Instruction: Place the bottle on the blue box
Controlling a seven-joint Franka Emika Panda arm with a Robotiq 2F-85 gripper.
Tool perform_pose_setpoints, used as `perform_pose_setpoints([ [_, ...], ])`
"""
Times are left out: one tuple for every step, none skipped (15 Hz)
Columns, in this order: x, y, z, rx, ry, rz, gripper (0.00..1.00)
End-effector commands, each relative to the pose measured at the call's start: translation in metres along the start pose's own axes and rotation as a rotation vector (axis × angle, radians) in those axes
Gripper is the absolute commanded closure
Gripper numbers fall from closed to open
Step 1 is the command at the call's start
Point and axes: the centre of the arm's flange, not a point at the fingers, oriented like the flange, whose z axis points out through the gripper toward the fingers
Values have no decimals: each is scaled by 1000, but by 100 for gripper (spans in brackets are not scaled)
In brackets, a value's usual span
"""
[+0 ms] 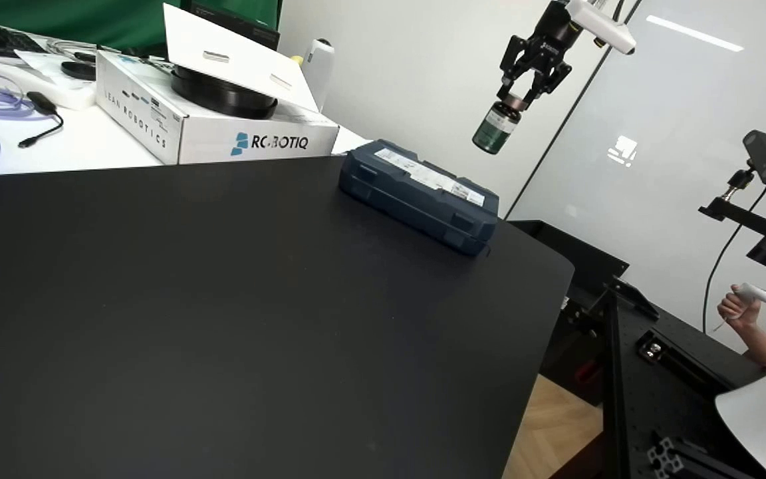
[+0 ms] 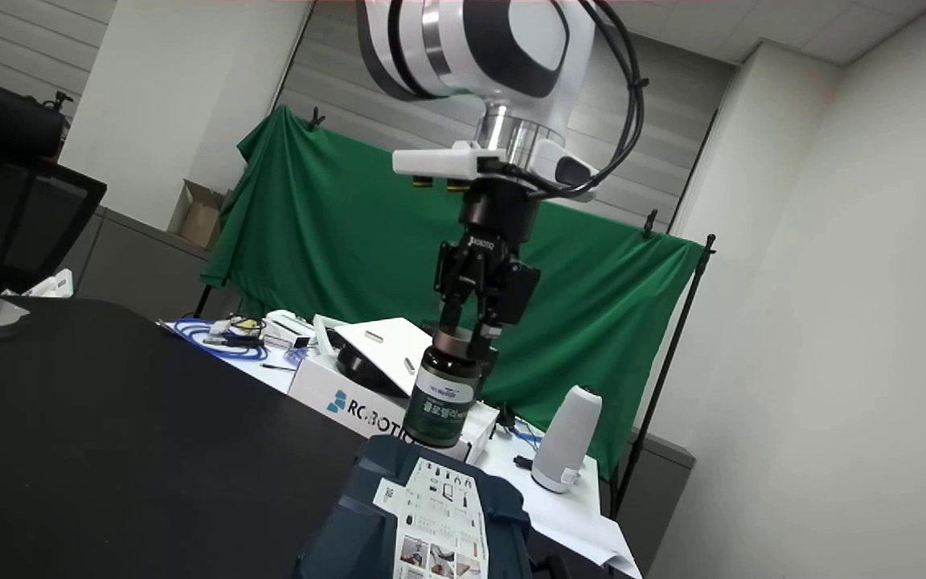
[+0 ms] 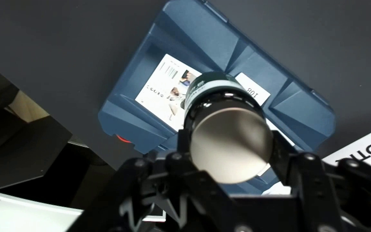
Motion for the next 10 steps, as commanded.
perform_pose_setpoints([
  [10, 20, 19, 5, -10, 33, 64],
  [11, 23, 27, -2, -17, 39, 64],
  [11, 25, 35, -5, -24, 46, 64],
  [12, 25, 43, -9, -30, 51, 64],
  [13, 25, 52, -15, -36, 53, 64],
  [13, 25, 60, -22, -44, 55, 64],
  [12, 25, 68, -30, -48, 54, 64],
  [12, 24, 76, -37, -56, 52, 64],
  [11, 24, 83, -44, -61, 51, 64],
  [10, 23, 90, -50, -69, 49, 64],
])
